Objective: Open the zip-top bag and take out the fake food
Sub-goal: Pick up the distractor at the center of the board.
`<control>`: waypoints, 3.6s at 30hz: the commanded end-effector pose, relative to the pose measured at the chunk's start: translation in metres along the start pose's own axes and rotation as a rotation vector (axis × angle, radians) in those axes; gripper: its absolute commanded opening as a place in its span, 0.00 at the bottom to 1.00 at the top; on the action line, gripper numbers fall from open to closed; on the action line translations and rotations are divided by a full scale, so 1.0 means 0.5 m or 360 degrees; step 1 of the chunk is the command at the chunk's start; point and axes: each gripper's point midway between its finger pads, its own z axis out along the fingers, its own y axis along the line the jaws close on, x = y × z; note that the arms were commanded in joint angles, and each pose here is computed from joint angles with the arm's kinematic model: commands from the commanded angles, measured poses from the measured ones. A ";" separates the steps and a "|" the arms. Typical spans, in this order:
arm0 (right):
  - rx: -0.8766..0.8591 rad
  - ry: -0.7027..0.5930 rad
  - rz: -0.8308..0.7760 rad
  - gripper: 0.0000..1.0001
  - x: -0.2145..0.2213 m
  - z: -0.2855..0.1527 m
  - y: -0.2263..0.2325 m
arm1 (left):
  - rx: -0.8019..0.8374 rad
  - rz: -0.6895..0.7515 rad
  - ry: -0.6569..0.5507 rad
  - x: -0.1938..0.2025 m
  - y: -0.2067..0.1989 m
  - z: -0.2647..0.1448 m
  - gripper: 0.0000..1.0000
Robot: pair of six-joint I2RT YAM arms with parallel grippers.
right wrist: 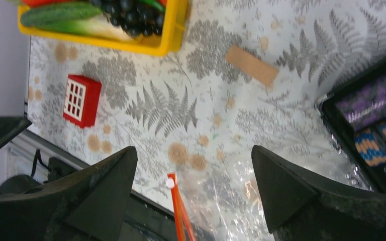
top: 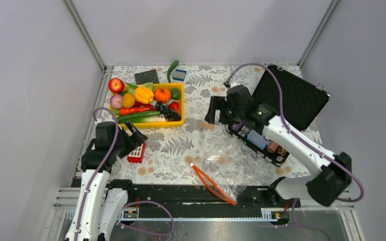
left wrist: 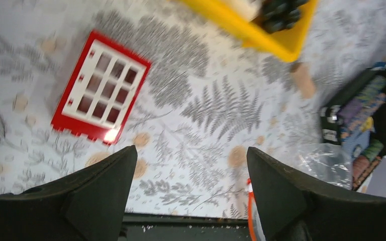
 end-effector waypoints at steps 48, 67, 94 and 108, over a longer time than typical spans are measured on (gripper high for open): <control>-0.0286 0.0149 0.0044 0.93 0.176 -0.114 -0.033 | -0.0724 0.0159 0.0125 0.076 0.110 0.276 0.99; -0.0290 0.0189 0.0088 0.93 0.192 -0.110 -0.036 | -0.0489 0.0552 0.0252 0.221 -0.070 0.231 0.98; -0.0311 0.0234 0.0123 0.93 0.212 -0.104 -0.036 | -0.0493 0.0490 0.0335 0.276 -0.031 0.190 0.98; -0.0303 0.0268 0.0140 0.93 0.222 -0.098 -0.039 | -0.0399 0.0520 0.0396 0.345 -0.061 0.156 0.98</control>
